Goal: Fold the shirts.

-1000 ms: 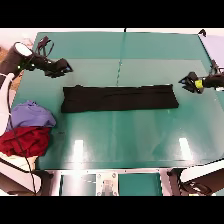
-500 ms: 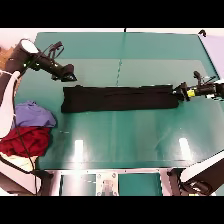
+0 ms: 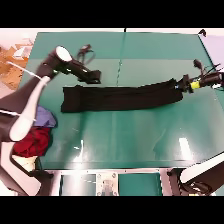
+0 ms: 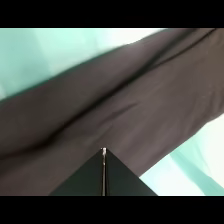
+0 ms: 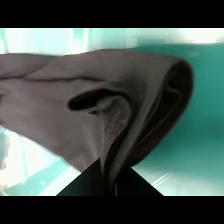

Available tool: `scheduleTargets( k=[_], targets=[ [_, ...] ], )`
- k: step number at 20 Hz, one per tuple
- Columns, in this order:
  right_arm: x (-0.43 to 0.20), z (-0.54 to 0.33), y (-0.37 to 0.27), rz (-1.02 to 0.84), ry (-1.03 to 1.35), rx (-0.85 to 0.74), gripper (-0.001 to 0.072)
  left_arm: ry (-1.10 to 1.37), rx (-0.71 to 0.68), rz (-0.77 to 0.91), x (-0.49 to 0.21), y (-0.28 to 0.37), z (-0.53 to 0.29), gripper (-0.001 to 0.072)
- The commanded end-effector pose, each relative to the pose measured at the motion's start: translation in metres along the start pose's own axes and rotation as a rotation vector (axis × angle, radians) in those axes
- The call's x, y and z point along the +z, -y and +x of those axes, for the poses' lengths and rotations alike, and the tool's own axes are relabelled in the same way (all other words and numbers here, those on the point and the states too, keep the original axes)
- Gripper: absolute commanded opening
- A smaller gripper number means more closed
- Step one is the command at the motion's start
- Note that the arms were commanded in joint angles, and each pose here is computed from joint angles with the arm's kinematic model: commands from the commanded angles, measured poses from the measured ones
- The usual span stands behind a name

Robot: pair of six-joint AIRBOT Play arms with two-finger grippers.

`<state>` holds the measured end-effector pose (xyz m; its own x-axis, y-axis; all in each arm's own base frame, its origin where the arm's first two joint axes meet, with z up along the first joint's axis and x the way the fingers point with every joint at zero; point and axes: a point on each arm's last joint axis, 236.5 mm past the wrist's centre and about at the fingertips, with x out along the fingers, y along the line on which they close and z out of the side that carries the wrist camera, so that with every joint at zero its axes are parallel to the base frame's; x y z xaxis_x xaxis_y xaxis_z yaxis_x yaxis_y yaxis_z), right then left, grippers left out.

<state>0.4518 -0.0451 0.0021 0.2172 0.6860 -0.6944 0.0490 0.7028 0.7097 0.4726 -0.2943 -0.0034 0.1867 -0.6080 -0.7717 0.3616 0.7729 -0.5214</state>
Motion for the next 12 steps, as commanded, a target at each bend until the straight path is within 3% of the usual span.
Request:
scheduleTargets(
  k=[1, 7, 12],
  targets=[
    [-0.017, -0.046, -0.07, -0.081, 0.021, 0.0, 0.0012, 0.03, -0.075, 0.019, -0.011, 0.058, 0.077, 0.0021],
    [-0.054, -0.093, -0.16, -0.239, 0.094, -0.044, 0.0012, 0.142, -0.203, -0.09, -0.023, 0.129, 0.159, 0.0021],
    [-0.061, -0.098, -0.178, -0.286, 0.113, -0.055, 0.0012, 0.105, -0.251, -0.114, -0.036, 0.146, 0.18, 0.0021]
  ],
)
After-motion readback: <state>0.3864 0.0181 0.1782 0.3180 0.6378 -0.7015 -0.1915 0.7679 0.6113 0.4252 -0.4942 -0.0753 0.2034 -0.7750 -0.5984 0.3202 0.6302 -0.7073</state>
